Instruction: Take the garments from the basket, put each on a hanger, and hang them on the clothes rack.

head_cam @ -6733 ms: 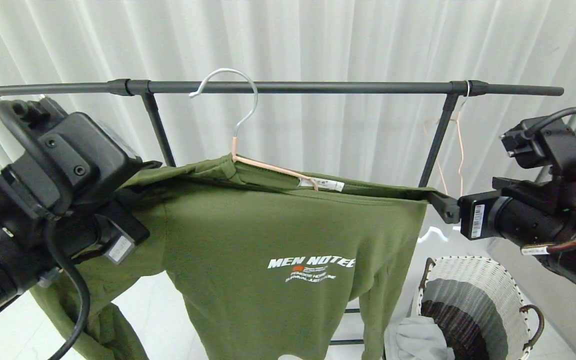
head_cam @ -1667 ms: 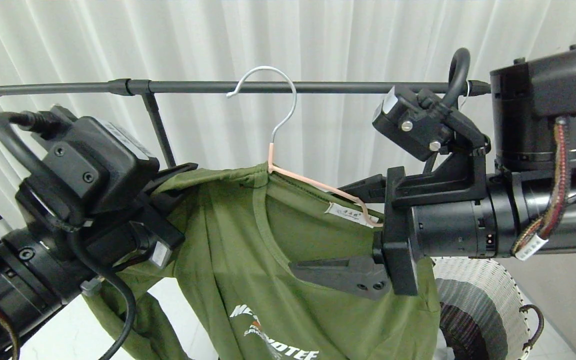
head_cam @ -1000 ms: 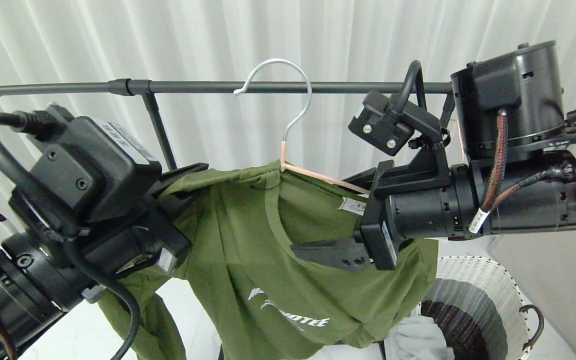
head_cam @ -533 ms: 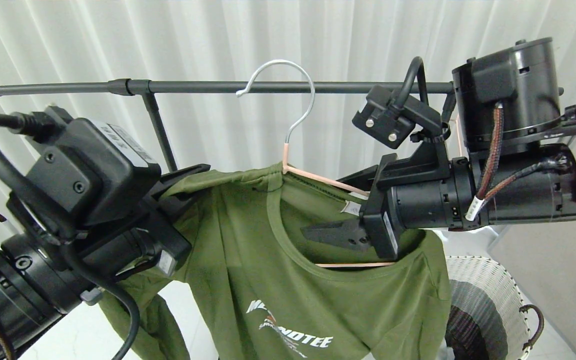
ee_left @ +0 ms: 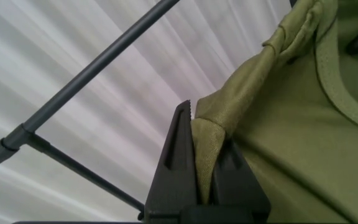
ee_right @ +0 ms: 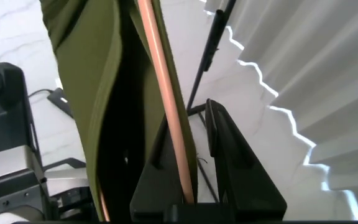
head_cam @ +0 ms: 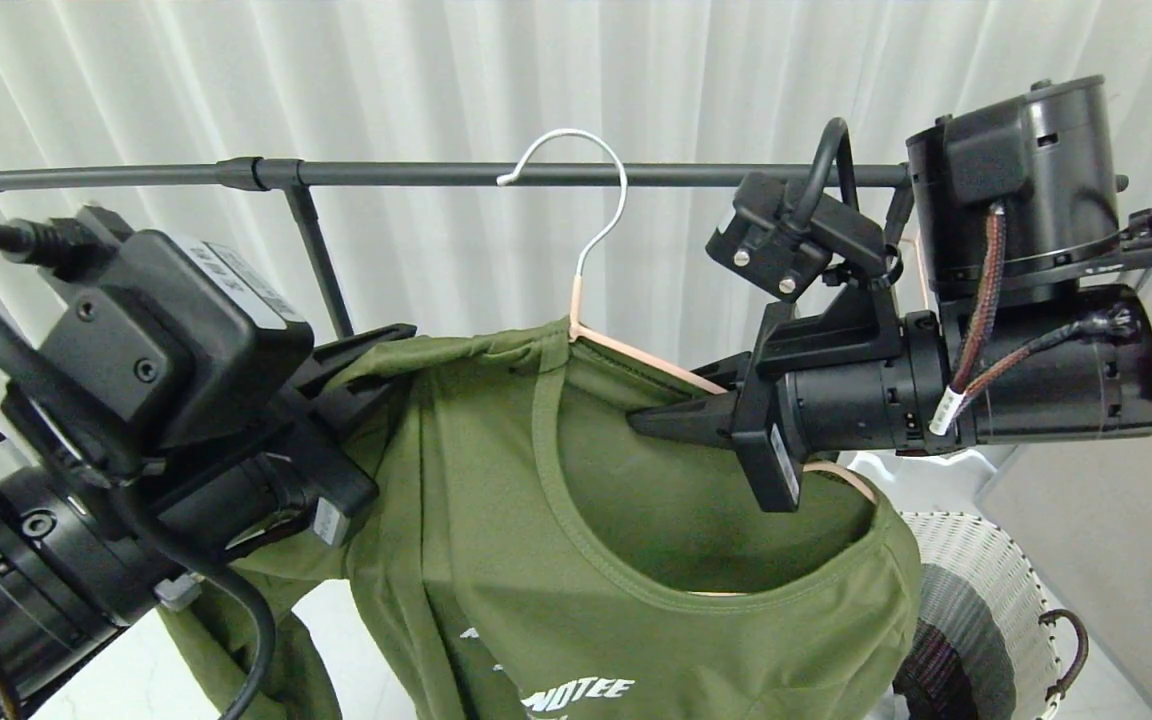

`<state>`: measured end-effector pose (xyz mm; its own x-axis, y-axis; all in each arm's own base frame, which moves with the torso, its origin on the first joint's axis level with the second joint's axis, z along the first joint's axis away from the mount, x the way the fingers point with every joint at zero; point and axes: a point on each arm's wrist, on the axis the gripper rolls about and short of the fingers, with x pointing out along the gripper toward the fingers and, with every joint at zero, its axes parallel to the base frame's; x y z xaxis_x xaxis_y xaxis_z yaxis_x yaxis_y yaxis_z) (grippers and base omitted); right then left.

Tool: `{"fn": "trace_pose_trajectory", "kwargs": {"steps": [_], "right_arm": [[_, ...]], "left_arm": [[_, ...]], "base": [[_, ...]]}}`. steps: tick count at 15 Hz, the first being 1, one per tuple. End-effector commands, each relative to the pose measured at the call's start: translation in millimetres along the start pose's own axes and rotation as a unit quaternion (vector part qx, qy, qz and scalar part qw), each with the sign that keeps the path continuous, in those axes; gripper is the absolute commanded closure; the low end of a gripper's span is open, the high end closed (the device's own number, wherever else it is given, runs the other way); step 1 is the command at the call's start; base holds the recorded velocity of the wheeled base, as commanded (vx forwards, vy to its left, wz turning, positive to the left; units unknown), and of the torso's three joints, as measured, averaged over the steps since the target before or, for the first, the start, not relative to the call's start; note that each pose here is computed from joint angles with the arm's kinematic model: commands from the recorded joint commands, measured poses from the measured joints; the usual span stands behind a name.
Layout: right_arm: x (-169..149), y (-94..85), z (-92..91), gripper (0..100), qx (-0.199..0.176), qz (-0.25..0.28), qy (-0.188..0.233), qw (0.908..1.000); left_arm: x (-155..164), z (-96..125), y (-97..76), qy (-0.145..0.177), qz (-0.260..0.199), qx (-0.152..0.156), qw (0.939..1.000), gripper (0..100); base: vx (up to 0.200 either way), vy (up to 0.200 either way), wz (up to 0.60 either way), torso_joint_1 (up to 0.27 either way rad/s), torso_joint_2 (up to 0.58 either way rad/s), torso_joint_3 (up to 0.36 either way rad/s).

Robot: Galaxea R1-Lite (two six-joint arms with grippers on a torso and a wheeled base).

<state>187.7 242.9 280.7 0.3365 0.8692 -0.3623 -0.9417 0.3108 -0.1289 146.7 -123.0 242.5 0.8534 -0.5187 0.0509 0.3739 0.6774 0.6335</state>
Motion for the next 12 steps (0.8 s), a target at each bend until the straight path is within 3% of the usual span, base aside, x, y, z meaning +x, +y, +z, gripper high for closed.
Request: {"fn": "trace_pose_trajectory", "kwargs": {"steps": [1, 3, 4, 8, 12], "right_arm": [[-0.7, 0.3, 0.5, 100, -0.008, -0.002, -0.001, 1.0000], [-2.3, 0.2, 2.4, 100, -0.027, -0.005, -0.007, 0.9996], [-2.4, 0.0, 3.5, 100, -0.035, -0.006, -0.012, 0.9993], [-8.9, -3.0, 7.1, 100, -0.080, -0.027, -0.022, 0.9962], [-13.1, -12.7, 7.2, 100, -0.099, -0.049, -0.033, 0.9933]], "left_arm": [[0.3, -0.3, -0.3, 0.001, -0.001, 0.002, 1.0000, 100], [1.1, -1.3, -0.4, 0.006, 0.001, 0.003, 1.0000, 100], [1.4, -2.0, -0.7, 0.007, 0.001, 0.003, 1.0000, 0], [-3.4, -2.4, 0.4, 0.005, 0.004, 0.001, 1.0000, 0], [-14.1, -12.0, 0.5, 0.019, 0.009, -0.001, 0.9998, 0]], "base": [[0.000, 0.000, 0.00, 0.000, 0.00, 0.000], [0.000, 0.000, 0.00, 0.000, 0.00, 0.000], [0.000, 0.000, 0.00, 0.000, 0.00, 0.000], [0.000, 0.000, 0.00, 0.000, 0.00, 0.000], [0.000, 0.000, 0.00, 0.000, 0.00, 0.000]]}}
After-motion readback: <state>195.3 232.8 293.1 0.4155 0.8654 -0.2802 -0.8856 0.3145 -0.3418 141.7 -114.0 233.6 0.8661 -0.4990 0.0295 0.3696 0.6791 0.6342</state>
